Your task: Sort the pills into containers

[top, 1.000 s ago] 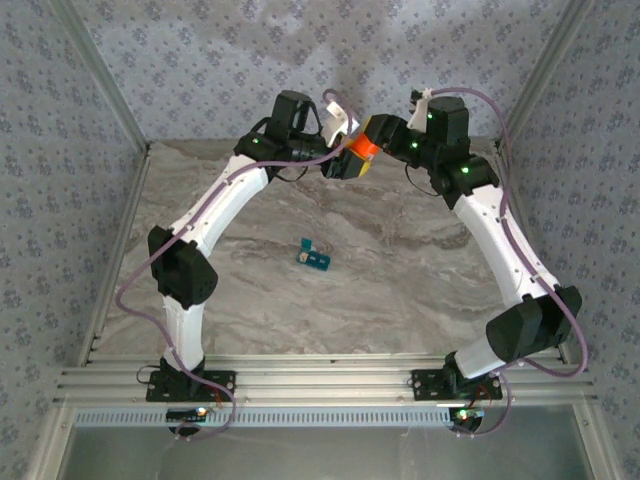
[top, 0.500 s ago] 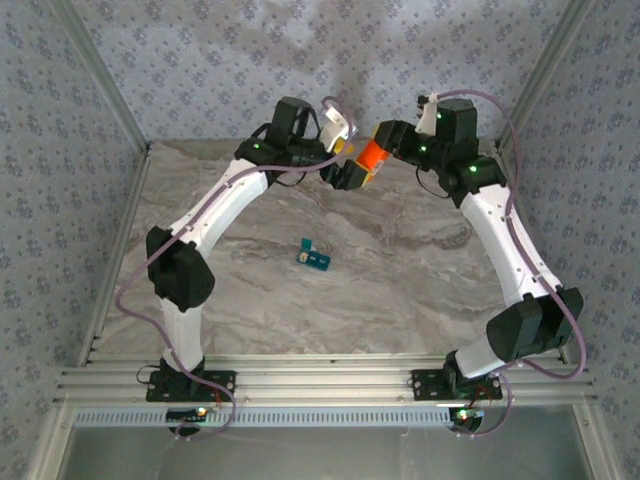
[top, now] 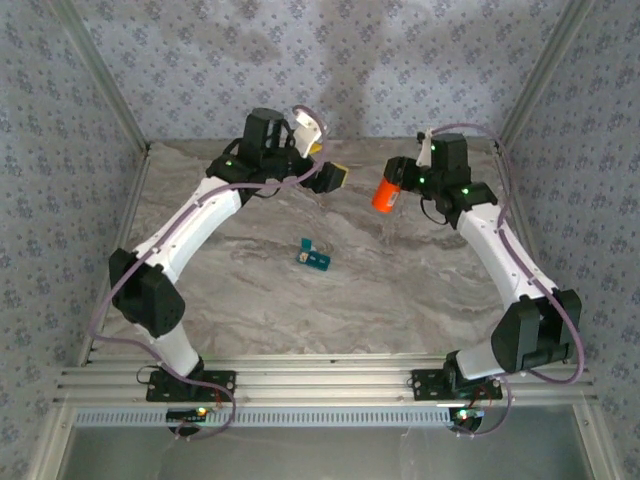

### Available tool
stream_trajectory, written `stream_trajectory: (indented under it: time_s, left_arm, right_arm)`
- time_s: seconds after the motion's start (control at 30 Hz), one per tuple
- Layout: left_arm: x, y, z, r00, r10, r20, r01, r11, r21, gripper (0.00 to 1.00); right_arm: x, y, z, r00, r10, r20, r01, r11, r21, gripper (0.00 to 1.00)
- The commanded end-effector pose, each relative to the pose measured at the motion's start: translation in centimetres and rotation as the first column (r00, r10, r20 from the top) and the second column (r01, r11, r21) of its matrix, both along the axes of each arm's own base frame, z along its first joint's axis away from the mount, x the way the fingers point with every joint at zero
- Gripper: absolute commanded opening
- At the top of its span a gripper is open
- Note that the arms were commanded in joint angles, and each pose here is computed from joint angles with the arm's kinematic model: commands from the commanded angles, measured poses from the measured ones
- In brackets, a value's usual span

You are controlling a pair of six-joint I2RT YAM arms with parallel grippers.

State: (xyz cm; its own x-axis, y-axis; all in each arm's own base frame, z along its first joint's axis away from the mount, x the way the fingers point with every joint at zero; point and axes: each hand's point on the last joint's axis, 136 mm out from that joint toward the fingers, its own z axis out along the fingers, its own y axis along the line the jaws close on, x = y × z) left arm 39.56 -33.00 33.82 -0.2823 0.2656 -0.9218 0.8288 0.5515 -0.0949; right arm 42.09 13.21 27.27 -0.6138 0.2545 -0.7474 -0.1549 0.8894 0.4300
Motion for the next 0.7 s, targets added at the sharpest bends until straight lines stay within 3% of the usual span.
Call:
stream_trajectory:
  time_s: [0.0,0.5,0.67]
  left_arm:
    - [1.2,2.2,2.3,0.987,0.144,0.077,-0.143,0.990,-0.019,0.99]
    - [2.1,6.7,3.7,0.922,0.363,0.137,-0.365,0.931,-0.006,0.99]
    - [2.1,7.5,3.1,0.909,0.408,0.086,-0.411,0.911,0.022,0.99]
  right_arm:
    - [0.3,-0.9,1.0,0.991,-0.027,0.131,0.039,0.995,-0.090,0.07]
    - [-1.9,0.0,-6.4,0.980,-0.023,0.195,0.087,0.941,-0.327,0.07]
    - [-2.9,0.3,-8.7,0.980,-0.035,0.196,0.105,0.928,-0.358,0.07]
